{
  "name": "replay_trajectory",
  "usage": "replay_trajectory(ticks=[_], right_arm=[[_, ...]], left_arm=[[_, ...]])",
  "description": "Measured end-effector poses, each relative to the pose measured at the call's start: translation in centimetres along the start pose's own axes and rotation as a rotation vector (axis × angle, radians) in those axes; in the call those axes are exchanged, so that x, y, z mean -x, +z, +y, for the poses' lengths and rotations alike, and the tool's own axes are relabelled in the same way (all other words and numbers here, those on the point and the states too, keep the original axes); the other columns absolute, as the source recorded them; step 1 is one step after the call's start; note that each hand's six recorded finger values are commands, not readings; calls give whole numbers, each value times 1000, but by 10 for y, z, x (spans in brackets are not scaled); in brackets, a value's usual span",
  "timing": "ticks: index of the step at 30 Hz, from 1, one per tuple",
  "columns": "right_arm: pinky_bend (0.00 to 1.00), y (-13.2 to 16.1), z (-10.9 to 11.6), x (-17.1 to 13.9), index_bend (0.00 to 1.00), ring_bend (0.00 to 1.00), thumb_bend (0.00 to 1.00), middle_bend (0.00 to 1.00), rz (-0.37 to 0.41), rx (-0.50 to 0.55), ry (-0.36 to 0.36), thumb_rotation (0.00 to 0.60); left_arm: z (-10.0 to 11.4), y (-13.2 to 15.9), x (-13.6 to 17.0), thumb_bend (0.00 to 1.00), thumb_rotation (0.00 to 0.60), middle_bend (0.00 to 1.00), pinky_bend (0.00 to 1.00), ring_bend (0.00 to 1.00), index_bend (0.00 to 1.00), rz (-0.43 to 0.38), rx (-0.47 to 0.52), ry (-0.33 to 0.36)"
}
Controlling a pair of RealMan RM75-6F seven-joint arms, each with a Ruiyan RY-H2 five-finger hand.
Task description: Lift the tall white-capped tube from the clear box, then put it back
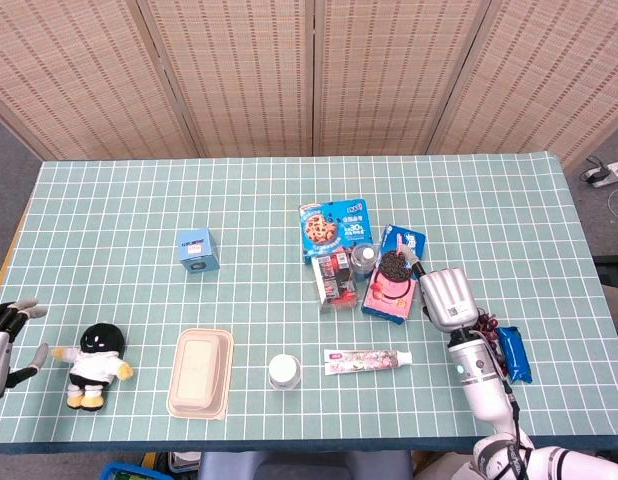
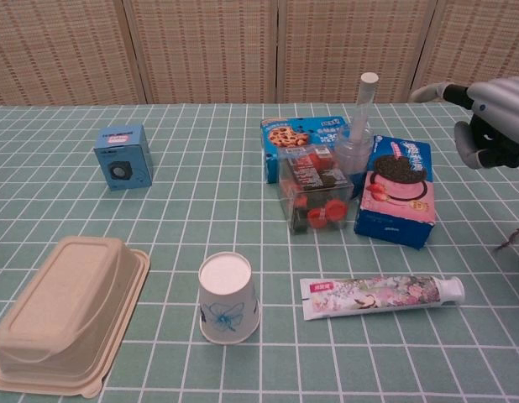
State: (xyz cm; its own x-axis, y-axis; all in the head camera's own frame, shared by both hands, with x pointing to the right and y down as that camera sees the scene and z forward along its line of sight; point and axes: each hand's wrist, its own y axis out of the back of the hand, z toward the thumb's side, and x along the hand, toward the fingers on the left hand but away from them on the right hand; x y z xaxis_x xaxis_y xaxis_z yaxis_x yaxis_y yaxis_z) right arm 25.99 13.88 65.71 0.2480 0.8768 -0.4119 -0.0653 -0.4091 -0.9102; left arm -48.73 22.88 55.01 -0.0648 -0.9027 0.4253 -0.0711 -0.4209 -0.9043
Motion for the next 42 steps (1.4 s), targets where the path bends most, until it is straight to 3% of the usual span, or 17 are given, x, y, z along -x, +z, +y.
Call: replay_trajectory(ticks=[14, 42], right_arm=[[1000, 26, -11, 3, 119, 1000, 795, 1000, 51, -27, 33, 600], [1000, 52, 0, 16, 119, 1000, 795, 1000, 97, -42, 22, 600]], left_arm=[[11, -12, 1, 359, 600, 239, 336, 180, 378, 46, 16, 28], [15, -17, 1, 359, 600, 239, 336, 180, 378, 61, 23, 32]])
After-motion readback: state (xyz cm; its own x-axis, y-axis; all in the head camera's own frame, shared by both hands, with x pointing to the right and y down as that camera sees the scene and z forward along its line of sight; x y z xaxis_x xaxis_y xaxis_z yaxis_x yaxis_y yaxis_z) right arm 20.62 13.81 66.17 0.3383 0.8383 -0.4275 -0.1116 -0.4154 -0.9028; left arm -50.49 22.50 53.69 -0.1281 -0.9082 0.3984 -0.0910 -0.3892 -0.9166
